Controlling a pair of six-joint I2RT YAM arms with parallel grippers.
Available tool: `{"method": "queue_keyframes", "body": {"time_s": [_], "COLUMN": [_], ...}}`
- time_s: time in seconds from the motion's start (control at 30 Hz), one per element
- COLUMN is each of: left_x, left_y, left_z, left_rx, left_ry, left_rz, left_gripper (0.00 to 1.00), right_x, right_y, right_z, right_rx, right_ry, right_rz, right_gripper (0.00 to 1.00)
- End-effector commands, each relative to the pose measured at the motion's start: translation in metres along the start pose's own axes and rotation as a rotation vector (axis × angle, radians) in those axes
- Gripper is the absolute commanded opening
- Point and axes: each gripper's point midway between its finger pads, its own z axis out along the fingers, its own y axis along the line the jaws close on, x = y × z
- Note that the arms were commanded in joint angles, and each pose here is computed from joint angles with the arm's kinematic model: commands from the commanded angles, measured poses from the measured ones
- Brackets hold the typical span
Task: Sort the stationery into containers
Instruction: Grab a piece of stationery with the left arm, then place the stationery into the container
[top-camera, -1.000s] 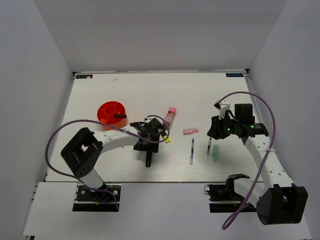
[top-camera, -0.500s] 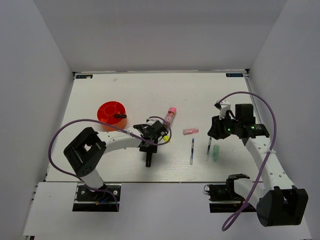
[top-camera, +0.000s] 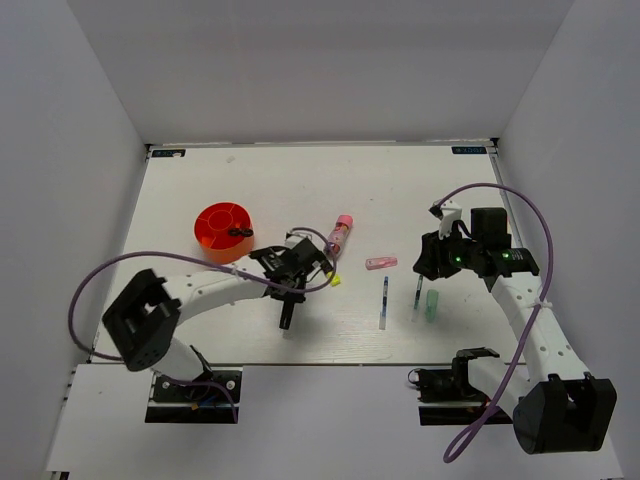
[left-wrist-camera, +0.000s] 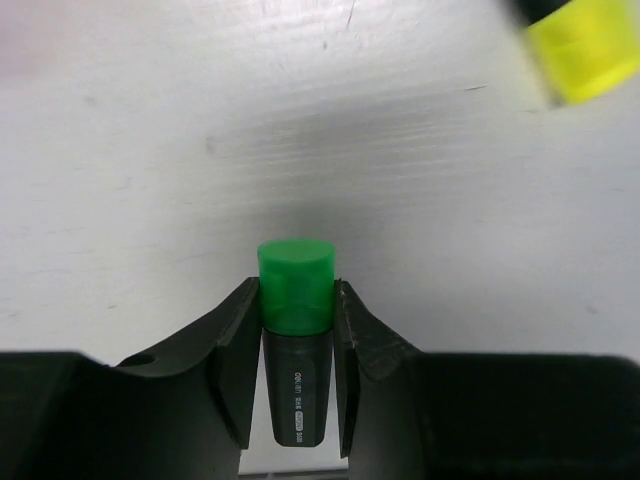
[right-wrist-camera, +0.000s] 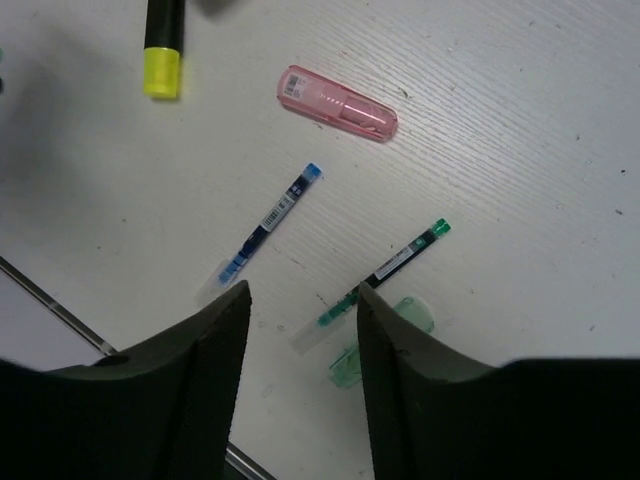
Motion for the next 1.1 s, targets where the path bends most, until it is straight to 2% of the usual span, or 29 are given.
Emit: {"method": "queue_keyframes", "body": {"time_s": [0.0,0.1,0.13,0.17,0.2,0.23,0.3,0.33,0.4,0.43,0.47,0.53,0.57,0.6,0.63,0.67,0.7,0.73,0.77,0.83,0.9,0.93,1.0,1.07], "left_x": [-0.065,-0.099,-0.109,-0.117,-0.125,-0.134,-0.148,-0.153,-0.164,-0.169,-0.182,-0.188,-0.193,-0.197,-0.198,-0.195,-0.203,-0.203,-0.198,-0.199,-0.216,-0.207,-0.218,-0.213], "left_y": [0.014,0.039,0.052,0.060,0.068,0.093,0.107,0.135,0.139,0.170,0.168,0.176,0.204,0.208,0.202,0.228,0.234,0.226,0.245,0.249,0.253,0.249,0.252,0.248], "left_z": [-0.063,-0.095,-0.100,-0.110,-0.120,-0.125,-0.138,-0.135,-0.140,-0.138,-0.143,-0.140,-0.142,-0.140,-0.142,-0.138,-0.142,-0.143,-0.140,-0.139,-0.154,-0.138,-0.146,-0.131], "left_rx": [0.038,0.052,0.043,0.047,0.051,0.016,0.030,-0.022,0.041,-0.005,0.061,0.156,0.132,0.155,0.248,0.226,0.245,0.334,0.321,0.334,0.339,0.362,0.398,0.455], "left_ry": [-0.216,-0.328,-0.357,-0.395,-0.436,-0.465,-0.538,-0.551,-0.614,-0.633,-0.685,-0.712,-0.742,-0.762,-0.760,-0.765,-0.826,-0.829,-0.833,-0.866,-0.998,-0.973,-1.056,-1.052], "left_rz": [-0.027,-0.089,-0.120,-0.142,-0.135,-0.192,-0.196,-0.253,-0.249,-0.322,-0.319,-0.346,-0.410,-0.417,-0.397,-0.464,-0.454,-0.432,-0.491,-0.466,-0.362,-0.370,-0.307,-0.299], "left_gripper": [0.00,0.00,0.00,0.00,0.00,0.00,0.00,0.00,0.00,0.00,0.00,0.00,0.00,0.00,0.00,0.00,0.00,0.00,0.00,0.00,0.00,0.00,0.00,0.00], "right_x": [-0.009,-0.007,-0.008,-0.009,-0.009,-0.010,-0.010,-0.009,-0.009,-0.010,-0.010,-0.009,-0.008,-0.009,-0.008,-0.008,-0.008,-0.007,-0.006,-0.006,-0.004,-0.004,-0.002,-0.001], "right_y": [0.001,0.002,0.002,0.001,0.002,0.001,0.001,0.001,0.001,0.002,0.002,0.002,0.002,0.002,0.001,0.000,0.000,0.000,0.000,-0.001,-0.003,-0.003,-0.004,-0.005], "right_z": [-0.004,-0.004,-0.003,-0.004,-0.002,-0.003,-0.002,-0.001,0.000,-0.001,0.000,0.001,0.001,0.002,0.002,0.002,0.003,0.003,0.004,0.004,0.006,0.006,0.008,0.008], "right_rx": [0.002,-0.003,-0.003,0.000,-0.003,0.000,0.000,-0.001,-0.006,-0.009,-0.010,-0.014,-0.014,-0.014,-0.015,-0.011,-0.012,-0.011,-0.012,-0.010,-0.009,-0.007,-0.008,-0.004], "right_ry": [-0.033,-0.032,-0.039,-0.043,-0.045,-0.052,-0.060,-0.060,-0.061,-0.064,-0.061,-0.058,-0.058,-0.056,-0.054,-0.053,-0.053,-0.050,-0.044,-0.041,-0.031,-0.029,-0.020,-0.016], "right_rz": [-0.012,-0.009,-0.014,-0.016,-0.019,-0.026,-0.033,-0.033,-0.034,-0.038,-0.035,-0.036,-0.033,-0.035,-0.031,-0.034,-0.032,-0.032,-0.031,-0.033,-0.029,-0.026,-0.027,-0.027], "right_gripper": [0.48,0.20,0.04,0.00,0.00,0.00,0.00,0.02,0.02,0.03,0.04,0.05,0.05,0.05,0.05,0.05,0.06,0.06,0.06,0.06,0.06,0.06,0.06,0.06]}}
